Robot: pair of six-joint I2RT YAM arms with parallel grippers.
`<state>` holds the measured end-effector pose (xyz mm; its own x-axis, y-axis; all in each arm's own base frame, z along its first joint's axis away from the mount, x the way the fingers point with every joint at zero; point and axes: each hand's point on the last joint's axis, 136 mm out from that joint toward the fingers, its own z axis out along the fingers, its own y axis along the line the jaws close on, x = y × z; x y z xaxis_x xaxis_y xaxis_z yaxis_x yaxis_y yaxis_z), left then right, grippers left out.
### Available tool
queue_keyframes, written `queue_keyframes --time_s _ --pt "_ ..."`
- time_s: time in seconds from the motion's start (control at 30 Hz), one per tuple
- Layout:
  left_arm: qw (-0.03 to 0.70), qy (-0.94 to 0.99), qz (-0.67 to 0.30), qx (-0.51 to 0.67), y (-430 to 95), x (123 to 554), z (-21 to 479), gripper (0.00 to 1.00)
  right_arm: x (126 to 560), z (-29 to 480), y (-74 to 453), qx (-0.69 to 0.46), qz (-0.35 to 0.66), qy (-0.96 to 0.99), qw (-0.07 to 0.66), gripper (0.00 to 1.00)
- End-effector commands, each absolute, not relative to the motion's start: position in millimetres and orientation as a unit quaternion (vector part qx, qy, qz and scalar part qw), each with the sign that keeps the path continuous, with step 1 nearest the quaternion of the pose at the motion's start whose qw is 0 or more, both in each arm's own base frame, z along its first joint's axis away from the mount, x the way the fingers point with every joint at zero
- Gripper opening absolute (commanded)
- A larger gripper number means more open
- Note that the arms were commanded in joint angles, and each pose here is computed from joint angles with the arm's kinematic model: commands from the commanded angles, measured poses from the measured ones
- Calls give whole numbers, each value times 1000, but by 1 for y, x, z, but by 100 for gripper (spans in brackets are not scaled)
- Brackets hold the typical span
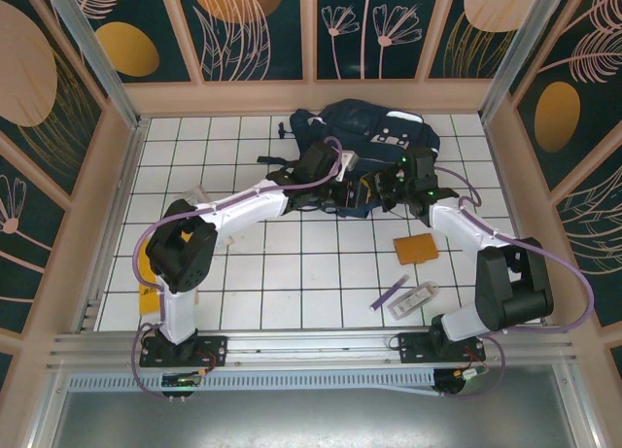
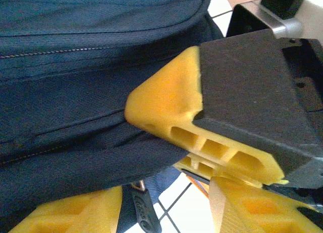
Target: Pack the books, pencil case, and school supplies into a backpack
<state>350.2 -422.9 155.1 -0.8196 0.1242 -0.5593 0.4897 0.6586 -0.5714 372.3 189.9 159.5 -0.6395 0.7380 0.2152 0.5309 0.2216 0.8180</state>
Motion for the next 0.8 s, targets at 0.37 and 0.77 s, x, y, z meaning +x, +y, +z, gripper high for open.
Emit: queue_keyframes --time_s 0.37,0.77 --pt "251 916 -281 140 -381 382 115 0 373 205 204 355 518 766 137 0" --pt "306 866 -292 266 -329 369 126 0 375 158 119 407 420 789 186 0"
